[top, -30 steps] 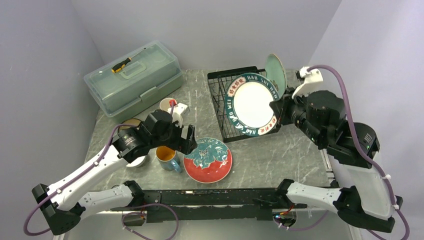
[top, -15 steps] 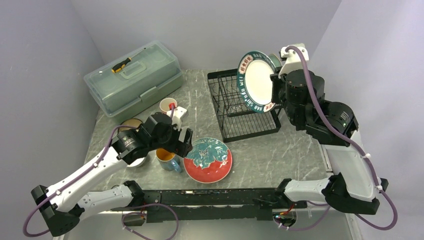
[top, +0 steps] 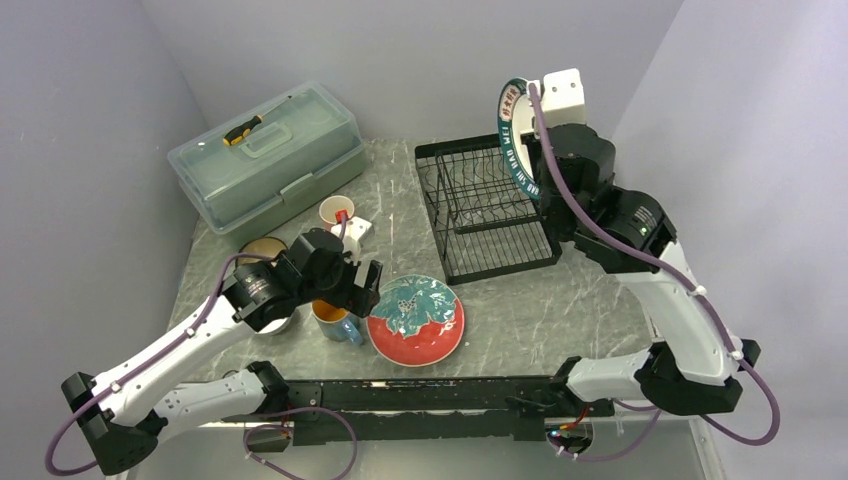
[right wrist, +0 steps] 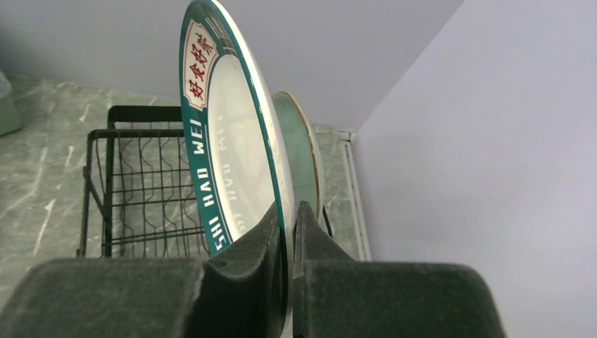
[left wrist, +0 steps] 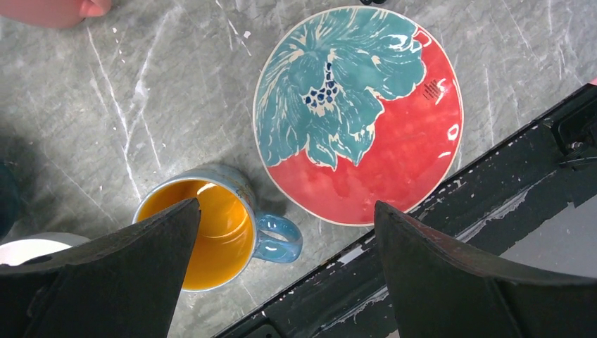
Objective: Load the mixed dishes into the dish rack
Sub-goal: Insert the plate into the dish rack.
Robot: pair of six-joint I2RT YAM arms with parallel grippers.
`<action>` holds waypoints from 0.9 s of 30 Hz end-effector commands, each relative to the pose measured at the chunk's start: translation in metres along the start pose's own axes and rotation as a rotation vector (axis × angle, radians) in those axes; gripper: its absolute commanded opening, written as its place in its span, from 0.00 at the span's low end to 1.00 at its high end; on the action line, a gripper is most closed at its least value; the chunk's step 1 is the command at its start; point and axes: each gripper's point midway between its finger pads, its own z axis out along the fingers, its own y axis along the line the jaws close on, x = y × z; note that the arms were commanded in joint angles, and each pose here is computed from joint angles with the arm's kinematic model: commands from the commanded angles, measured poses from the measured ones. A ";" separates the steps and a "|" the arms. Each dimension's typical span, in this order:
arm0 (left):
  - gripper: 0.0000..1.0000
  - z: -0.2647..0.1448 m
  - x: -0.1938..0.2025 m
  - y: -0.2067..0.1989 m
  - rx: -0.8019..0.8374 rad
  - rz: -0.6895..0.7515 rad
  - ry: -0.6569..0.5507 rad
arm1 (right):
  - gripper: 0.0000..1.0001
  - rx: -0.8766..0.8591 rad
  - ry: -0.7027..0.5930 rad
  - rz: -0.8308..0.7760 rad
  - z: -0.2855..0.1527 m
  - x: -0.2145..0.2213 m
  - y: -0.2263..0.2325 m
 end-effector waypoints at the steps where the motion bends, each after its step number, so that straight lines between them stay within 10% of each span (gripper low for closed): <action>1: 0.99 -0.002 -0.002 0.005 -0.026 0.010 -0.020 | 0.00 0.102 -0.060 0.017 0.005 -0.020 -0.010; 27: 0.99 -0.003 0.000 0.011 -0.058 0.000 -0.017 | 0.00 0.085 -0.008 -0.087 0.062 0.027 0.019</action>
